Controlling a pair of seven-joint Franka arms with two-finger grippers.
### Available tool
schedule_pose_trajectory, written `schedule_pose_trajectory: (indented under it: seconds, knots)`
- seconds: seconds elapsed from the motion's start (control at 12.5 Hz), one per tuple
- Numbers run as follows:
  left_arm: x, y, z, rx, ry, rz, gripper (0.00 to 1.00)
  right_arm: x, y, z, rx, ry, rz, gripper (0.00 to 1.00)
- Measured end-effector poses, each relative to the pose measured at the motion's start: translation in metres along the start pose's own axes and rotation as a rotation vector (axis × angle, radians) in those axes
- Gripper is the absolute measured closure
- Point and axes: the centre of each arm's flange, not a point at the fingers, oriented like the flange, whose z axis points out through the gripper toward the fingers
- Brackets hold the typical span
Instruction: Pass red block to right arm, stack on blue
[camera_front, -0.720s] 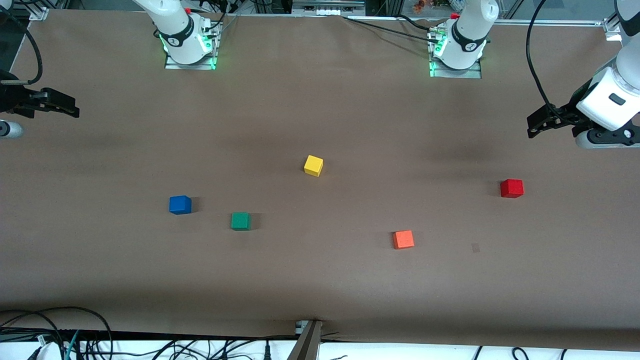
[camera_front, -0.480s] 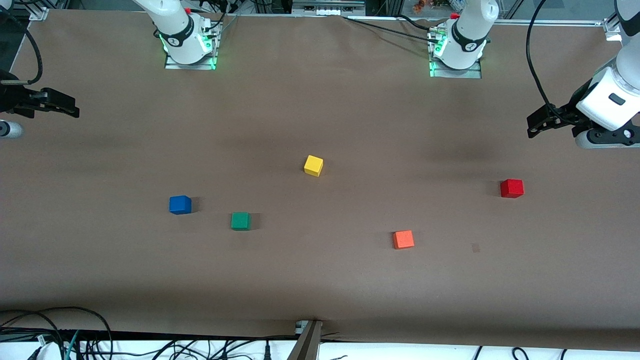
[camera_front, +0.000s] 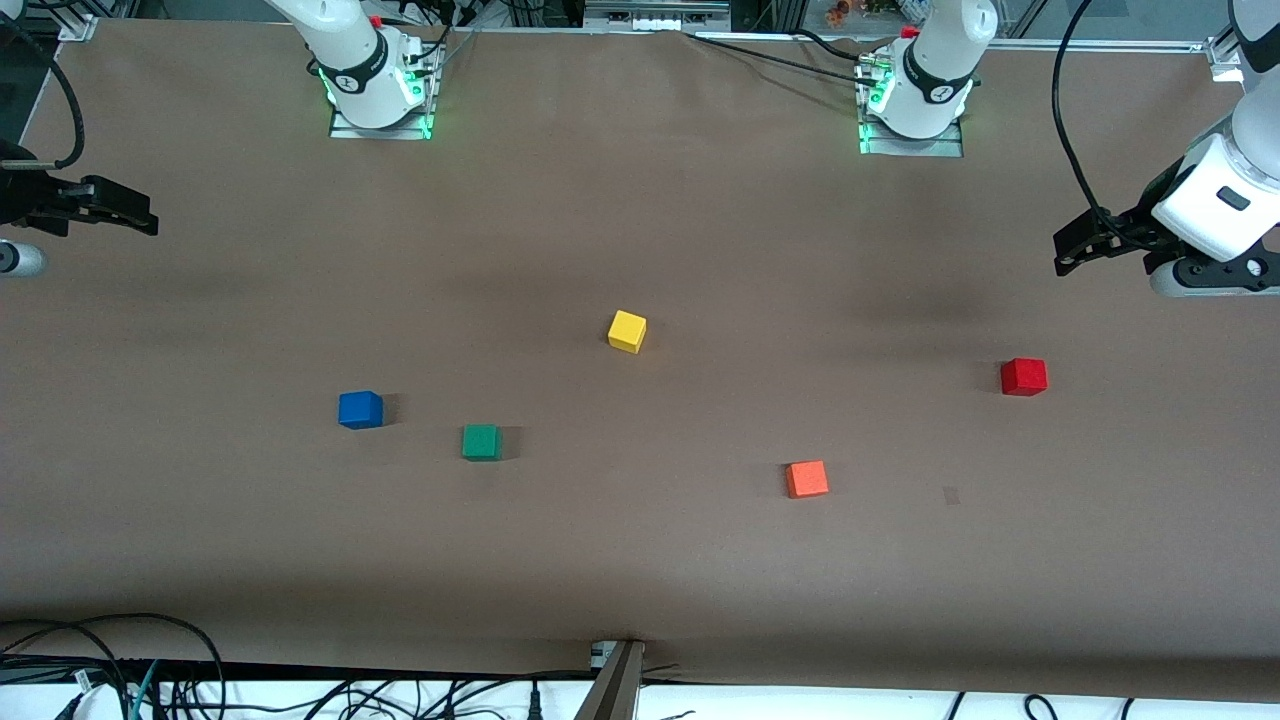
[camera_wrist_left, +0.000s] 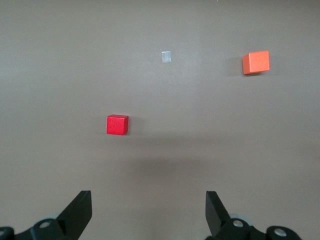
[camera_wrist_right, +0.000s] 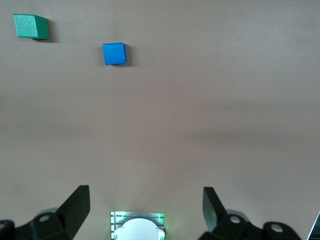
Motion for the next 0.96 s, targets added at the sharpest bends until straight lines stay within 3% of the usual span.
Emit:
schedule_pose_trajectory:
  seconds: [0.96]
  knots:
    - [-0.002,-0.001,0.011,0.005,-0.060,0.002,0.00,0.000,0.000,0.000,0.000,0.000,0.000,0.00]
